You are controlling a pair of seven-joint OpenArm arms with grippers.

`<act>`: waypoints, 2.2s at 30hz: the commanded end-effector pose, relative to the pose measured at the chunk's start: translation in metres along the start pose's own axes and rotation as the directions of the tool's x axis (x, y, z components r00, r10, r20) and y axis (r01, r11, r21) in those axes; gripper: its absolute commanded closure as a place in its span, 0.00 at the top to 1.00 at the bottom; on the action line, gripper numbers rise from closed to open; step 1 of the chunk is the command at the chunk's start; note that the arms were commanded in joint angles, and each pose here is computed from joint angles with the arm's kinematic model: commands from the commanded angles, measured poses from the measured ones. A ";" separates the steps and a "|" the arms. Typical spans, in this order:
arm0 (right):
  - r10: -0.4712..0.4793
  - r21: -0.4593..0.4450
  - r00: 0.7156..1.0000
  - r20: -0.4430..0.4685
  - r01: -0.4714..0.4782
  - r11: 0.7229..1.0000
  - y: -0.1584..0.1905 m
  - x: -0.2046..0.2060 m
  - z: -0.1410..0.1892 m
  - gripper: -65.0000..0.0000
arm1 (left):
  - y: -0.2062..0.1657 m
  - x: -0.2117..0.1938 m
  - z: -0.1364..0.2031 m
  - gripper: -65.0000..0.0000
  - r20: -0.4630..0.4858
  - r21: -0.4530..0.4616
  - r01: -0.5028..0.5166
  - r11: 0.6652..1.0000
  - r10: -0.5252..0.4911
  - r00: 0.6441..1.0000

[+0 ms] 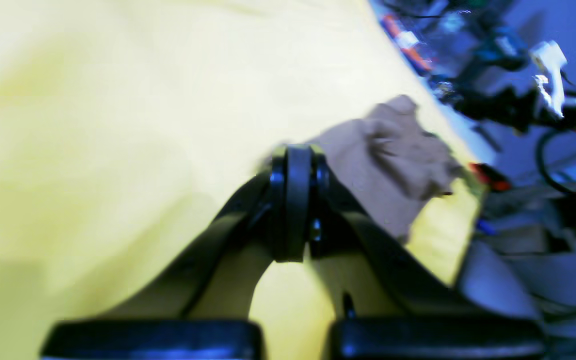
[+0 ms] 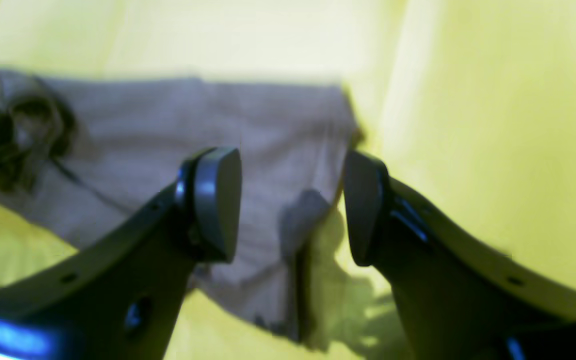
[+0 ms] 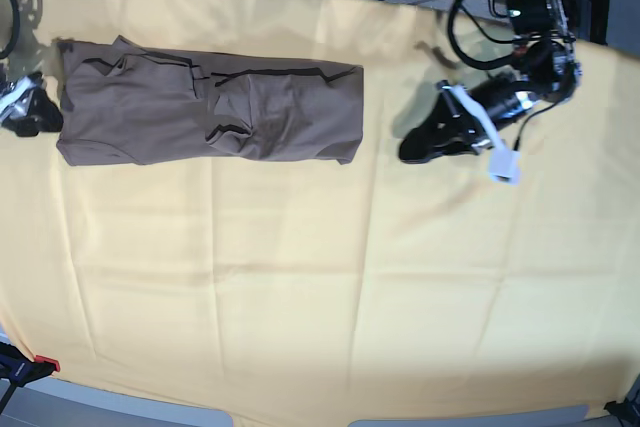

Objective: Fold the T-shirt properly
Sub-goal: 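Release the folded shirt and lift both grippers away, then grasp the end of the folded shirt with the right gripper and lift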

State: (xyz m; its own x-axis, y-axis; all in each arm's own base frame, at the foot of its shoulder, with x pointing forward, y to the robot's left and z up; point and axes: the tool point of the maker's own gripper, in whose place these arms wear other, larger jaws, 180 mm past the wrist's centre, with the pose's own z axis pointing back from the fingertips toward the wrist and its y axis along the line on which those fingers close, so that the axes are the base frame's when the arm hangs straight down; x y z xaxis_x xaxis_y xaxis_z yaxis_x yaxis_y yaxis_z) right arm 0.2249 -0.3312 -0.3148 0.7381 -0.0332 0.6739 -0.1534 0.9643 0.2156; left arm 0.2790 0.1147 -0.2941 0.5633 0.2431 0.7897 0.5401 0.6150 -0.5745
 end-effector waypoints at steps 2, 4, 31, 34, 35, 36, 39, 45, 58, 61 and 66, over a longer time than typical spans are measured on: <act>-0.029 -0.019 0.999 0.025 0.029 0.999 -0.010 0.005 0.001 0.59 | 0.007 0.022 0.015 0.00 0.031 0.020 0.059 0.998 -0.060 0.998; -0.091 0.001 0.996 0.022 0.091 0.996 -0.013 -0.007 -0.004 0.59 | 0.016 0.029 0.029 0.00 0.011 0.052 0.089 0.995 -0.090 0.996; -0.298 0.258 0.952 0.071 0.271 0.927 0.022 -0.019 -0.022 0.00 | 0.026 0.038 0.050 0.00 -0.046 0.079 0.144 0.986 -0.141 0.989; -0.251 0.218 0.960 0.122 0.221 0.951 0.017 -0.005 -0.006 0.00 | 0.026 0.038 0.050 0.00 -0.045 0.079 0.144 0.986 -0.141 0.989; -0.228 0.211 0.965 0.130 0.198 0.957 0.019 -0.002 -0.002 0.00 | 0.026 0.038 0.050 0.00 -0.046 0.079 0.144 0.986 -0.141 0.989; -0.205 0.207 0.970 0.127 0.176 0.962 0.023 -0.002 0.000 0.00 | 0.026 0.038 0.050 0.00 -0.045 0.079 0.144 0.986 -0.141 0.989; -0.139 0.219 0.979 0.150 0.104 0.970 0.043 0.007 0.007 0.00 | 0.026 0.038 0.050 0.00 -0.046 0.079 0.144 0.986 -0.141 0.989; -0.010 0.293 0.969 0.248 -0.066 0.954 0.113 0.030 0.019 0.00 | 0.026 0.038 0.050 0.00 -0.046 0.079 0.144 0.986 -0.141 0.989; 0.212 0.574 0.944 0.252 -0.322 0.753 0.289 0.024 -0.030 0.00 | 0.026 0.038 0.050 0.00 -0.047 0.079 0.144 0.986 -0.140 0.989; 0.282 0.580 0.924 0.258 -0.382 0.720 0.313 0.019 -0.041 0.00 | 0.026 0.038 0.050 0.00 -0.046 0.079 0.144 0.987 -0.140 0.989; 0.433 0.576 0.865 0.253 -0.495 0.651 0.346 0.002 -0.056 0.03 | 0.026 0.038 0.050 0.00 -0.046 0.079 0.144 0.987 -0.140 0.989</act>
State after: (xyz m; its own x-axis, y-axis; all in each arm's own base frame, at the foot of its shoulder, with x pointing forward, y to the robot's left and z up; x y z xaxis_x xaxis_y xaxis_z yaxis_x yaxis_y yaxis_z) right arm 0.2067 0.0134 -0.2930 0.4369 0.3680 0.8208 -0.8341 0.5072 0.2166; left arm 0.2781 0.1757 -0.2845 0.5552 0.1128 0.8240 0.5364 0.7086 -0.4584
